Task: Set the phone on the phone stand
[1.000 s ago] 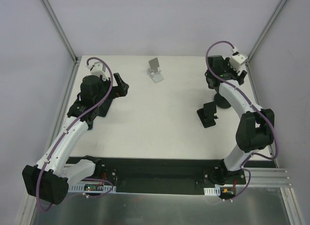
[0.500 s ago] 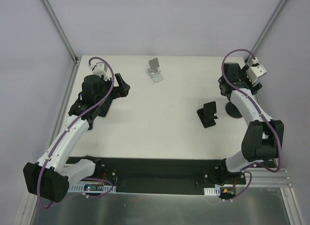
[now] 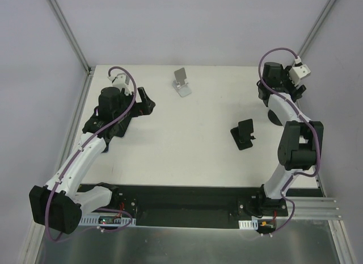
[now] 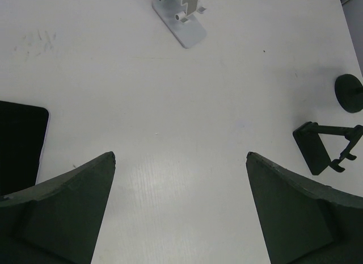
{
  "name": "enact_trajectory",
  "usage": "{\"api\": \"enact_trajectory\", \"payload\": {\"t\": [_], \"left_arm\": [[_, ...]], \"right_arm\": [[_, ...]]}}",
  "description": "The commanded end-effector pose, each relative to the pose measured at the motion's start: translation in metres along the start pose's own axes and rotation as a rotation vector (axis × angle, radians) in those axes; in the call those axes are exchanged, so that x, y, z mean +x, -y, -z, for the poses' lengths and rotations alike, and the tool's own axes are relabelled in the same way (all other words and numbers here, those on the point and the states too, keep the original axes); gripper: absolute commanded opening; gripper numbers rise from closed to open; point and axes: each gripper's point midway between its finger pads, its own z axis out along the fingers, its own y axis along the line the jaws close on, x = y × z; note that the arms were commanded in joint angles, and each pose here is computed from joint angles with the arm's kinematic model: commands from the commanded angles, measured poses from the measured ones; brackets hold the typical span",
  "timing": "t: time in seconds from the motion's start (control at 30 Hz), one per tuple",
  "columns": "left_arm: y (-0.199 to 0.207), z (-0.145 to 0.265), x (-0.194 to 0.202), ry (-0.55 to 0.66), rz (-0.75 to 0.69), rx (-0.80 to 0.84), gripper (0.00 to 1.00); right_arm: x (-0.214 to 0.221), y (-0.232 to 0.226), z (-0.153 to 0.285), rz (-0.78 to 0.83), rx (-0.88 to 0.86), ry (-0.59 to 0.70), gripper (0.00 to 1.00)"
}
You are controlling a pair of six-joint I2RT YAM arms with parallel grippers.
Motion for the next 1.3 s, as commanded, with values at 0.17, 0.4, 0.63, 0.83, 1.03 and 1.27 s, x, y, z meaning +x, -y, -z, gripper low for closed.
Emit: {"api": "enact_trajectory", "payload": {"t": [0.17,0.4,0.63,0.83,1.03,1.27], "left_arm": [[0.014,-0.003,-0.004,-0.003,-0.007,0.084,0.98],[0.013,0.000,-0.006,0.009,-0.019,0.078,0.99],[0.017,0.003,-0.005,0.007,-0.033,0.108,0.99],[0.028,0.005,-0.002,-0.009,-0.027,0.167,0.99],[0.038,0.006,0.001,-0.025,-0.027,0.230,0.99],[0.051,0.009,0.005,-0.040,-0.037,0.309,0.99]], "right_arm": [[-0.046,-0.029,-0.005,-0.135,0.020,0.092,0.24],[-0.040,-0.030,0.007,-0.032,-0.072,0.014,0.96],[-0.049,-0.008,0.031,0.140,-0.216,-0.062,0.96],[-0.070,0.027,0.063,0.330,-0.364,-0.056,0.96],[0.008,-0.006,0.169,0.503,-1.188,-0.259,0.96],[0.084,0.001,0.209,0.746,-1.466,-0.595,0.96]]}}
